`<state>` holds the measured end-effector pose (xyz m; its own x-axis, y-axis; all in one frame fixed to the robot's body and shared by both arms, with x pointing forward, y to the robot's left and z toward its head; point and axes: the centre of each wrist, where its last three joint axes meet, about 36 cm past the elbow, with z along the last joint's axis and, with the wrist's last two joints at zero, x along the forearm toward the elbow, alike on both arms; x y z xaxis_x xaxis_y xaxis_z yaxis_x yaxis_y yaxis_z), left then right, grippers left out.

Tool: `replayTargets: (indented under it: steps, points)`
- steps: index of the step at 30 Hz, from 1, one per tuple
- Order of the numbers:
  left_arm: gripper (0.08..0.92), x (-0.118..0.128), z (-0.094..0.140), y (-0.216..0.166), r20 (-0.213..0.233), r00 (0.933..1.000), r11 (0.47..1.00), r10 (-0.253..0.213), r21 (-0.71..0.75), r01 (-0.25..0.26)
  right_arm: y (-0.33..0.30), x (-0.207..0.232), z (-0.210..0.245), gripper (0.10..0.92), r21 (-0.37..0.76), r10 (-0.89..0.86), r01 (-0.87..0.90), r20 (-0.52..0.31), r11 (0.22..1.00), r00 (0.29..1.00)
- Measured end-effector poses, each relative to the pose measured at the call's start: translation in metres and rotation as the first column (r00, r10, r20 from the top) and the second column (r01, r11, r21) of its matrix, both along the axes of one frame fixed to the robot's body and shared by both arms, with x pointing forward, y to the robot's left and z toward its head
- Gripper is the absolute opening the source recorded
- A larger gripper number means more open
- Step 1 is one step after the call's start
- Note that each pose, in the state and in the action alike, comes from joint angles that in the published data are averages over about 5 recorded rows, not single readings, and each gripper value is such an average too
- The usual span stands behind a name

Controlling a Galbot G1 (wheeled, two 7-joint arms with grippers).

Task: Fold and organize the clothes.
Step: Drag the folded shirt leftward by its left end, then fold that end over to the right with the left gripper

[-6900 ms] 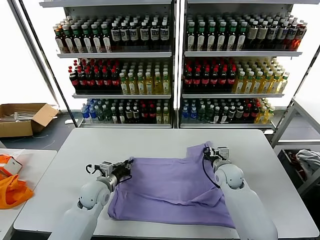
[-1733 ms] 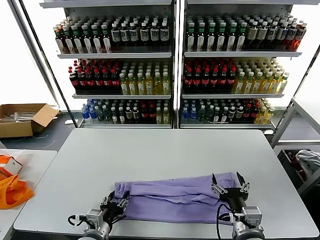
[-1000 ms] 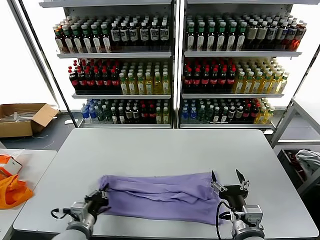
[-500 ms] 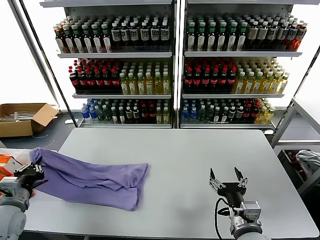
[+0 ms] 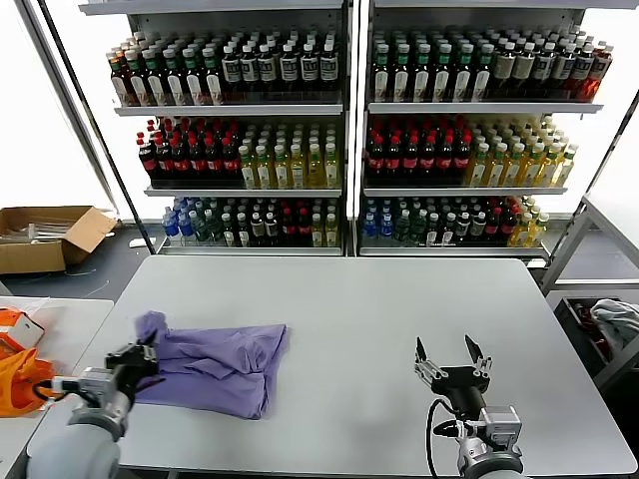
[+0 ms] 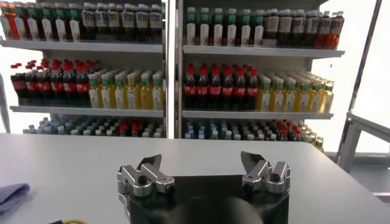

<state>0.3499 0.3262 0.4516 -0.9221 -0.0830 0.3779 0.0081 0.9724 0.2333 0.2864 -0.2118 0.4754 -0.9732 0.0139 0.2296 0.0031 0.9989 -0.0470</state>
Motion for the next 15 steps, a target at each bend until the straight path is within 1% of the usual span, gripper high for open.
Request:
replayTargets:
  steps: [3, 5, 10, 15]
  points:
    - [0.098, 0.002, -0.009, -0.023, -0.019, 0.9993, 0.999, -0.032, -0.042, 0.031, 0.001, -0.002, 0.0, 0.823, 0.004, -0.004, 0.004, 0.0, 1.0, 1.0]
    - [0.098, 0.004, -0.012, -0.036, -0.023, 0.9983, 0.996, -0.054, -0.066, 0.052, 0.001, -0.004, -0.001, 0.823, 0.005, -0.007, 0.007, -0.001, 1.0, 1.0]
    - [0.098, 0.007, -0.013, -0.065, -0.017, 0.9947, 0.989, -0.101, -0.115, 0.098, 0.003, -0.01, -0.002, 0.823, 0.01, -0.014, 0.014, -0.003, 1.0, 1.0]
    - [0.098, 0.008, -0.014, -0.087, -0.013, 0.9896, 0.978, -0.144, -0.152, 0.14, 0.004, -0.015, -0.003, 0.823, 0.011, -0.021, 0.021, -0.007, 1.0, 1.0]
